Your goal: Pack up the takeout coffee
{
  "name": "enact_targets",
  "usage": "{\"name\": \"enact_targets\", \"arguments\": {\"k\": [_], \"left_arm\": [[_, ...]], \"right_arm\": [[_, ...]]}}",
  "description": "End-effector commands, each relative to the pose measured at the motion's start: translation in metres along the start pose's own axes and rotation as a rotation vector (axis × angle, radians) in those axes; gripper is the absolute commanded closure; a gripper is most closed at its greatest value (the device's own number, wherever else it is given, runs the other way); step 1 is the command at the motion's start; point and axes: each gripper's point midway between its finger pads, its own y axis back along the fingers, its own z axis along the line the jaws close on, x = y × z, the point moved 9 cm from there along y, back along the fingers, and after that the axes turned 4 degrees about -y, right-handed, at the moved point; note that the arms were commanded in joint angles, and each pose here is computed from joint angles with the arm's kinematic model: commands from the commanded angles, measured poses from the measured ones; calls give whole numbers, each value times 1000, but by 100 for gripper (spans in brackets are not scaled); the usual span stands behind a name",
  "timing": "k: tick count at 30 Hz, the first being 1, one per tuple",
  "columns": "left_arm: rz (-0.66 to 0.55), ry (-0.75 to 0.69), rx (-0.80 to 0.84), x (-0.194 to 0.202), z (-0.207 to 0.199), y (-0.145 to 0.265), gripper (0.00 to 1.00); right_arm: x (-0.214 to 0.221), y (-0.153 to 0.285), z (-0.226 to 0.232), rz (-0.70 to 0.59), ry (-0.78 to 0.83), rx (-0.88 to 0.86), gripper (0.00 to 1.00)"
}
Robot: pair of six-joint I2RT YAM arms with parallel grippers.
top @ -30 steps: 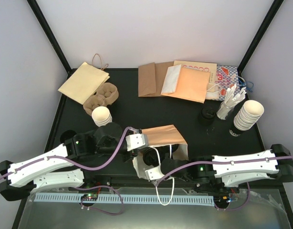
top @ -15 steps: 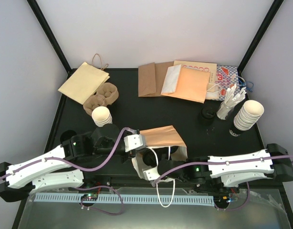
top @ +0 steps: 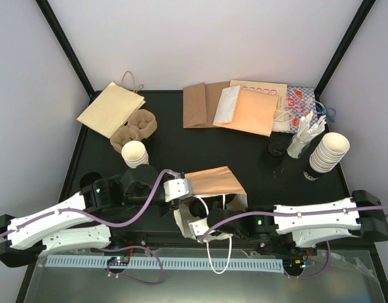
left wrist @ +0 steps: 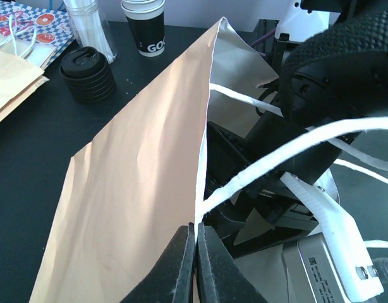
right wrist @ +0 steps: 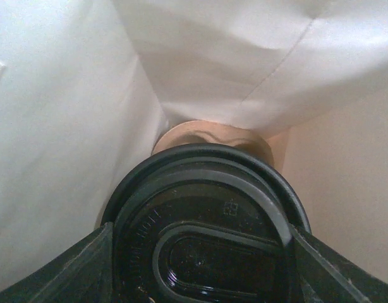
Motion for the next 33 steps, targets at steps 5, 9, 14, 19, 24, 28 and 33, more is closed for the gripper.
{"name": "enact_targets", "arguments": {"k": [5, 9, 14, 19, 24, 28, 33], "left_arm": [[-17, 8, 32, -4, -5, 3, 97], [-23, 6, 36, -5, -6, 3, 97], [-32, 5, 41, -6, -7, 4, 97], [-27, 9, 38, -4, -7, 2, 92], [-50, 12, 21, -6, -6, 7, 70], [-74, 94, -73, -15, 2, 16, 46], [-117, 202, -236, -30, 19, 32, 16]], "right_arm": [[-10, -1, -18, -42, -125, -1, 52], [-8, -10, -15, 7, -117, 0, 52], [-8, -18, -15, 35, -101, 36, 52], [-11, -19, -14, 2, -107, 28, 52], [-11, -18, -11, -29, -114, 6, 53], [-9, -16, -10, -40, -103, 13, 53], [-7, -16, -8, -39, -94, 18, 53]]}}
